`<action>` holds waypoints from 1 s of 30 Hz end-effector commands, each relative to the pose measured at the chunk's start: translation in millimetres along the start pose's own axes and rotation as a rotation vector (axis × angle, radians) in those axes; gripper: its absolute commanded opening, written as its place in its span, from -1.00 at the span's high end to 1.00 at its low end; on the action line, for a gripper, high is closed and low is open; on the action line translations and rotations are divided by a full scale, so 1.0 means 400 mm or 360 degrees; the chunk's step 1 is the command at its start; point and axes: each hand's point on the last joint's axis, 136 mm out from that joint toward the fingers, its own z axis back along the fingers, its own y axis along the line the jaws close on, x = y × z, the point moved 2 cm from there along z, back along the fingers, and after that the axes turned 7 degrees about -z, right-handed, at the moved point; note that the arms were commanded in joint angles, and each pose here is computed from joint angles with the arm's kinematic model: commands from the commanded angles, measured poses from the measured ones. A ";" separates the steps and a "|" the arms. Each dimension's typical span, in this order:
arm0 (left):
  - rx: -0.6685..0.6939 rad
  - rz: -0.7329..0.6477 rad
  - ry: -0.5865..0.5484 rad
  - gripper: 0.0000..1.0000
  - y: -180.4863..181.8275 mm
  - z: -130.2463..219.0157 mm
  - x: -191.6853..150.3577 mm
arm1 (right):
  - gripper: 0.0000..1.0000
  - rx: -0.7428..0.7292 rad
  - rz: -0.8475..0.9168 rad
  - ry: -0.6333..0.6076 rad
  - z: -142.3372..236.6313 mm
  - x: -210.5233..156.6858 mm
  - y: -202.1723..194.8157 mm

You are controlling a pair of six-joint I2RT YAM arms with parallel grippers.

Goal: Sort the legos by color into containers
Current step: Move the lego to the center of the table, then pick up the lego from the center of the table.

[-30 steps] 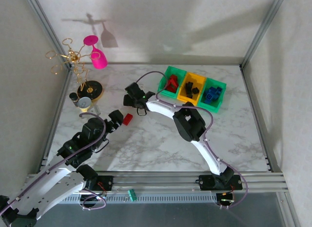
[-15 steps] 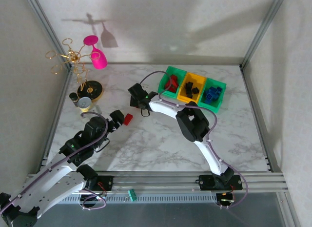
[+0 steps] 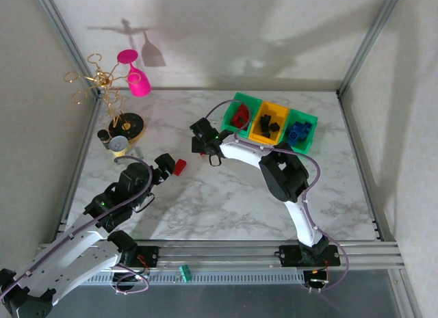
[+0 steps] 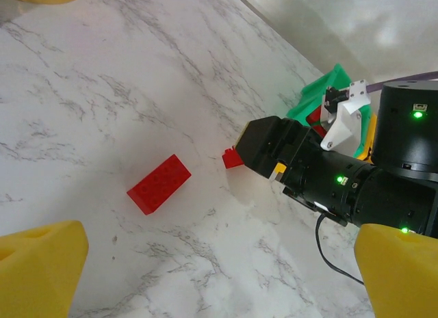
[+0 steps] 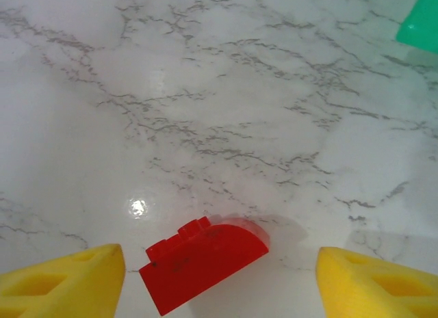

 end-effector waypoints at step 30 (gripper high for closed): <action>-0.0030 0.0009 -0.0018 -0.99 -0.021 0.004 0.023 | 0.00 -0.0058 0.0180 -0.0048 -0.038 0.019 -0.023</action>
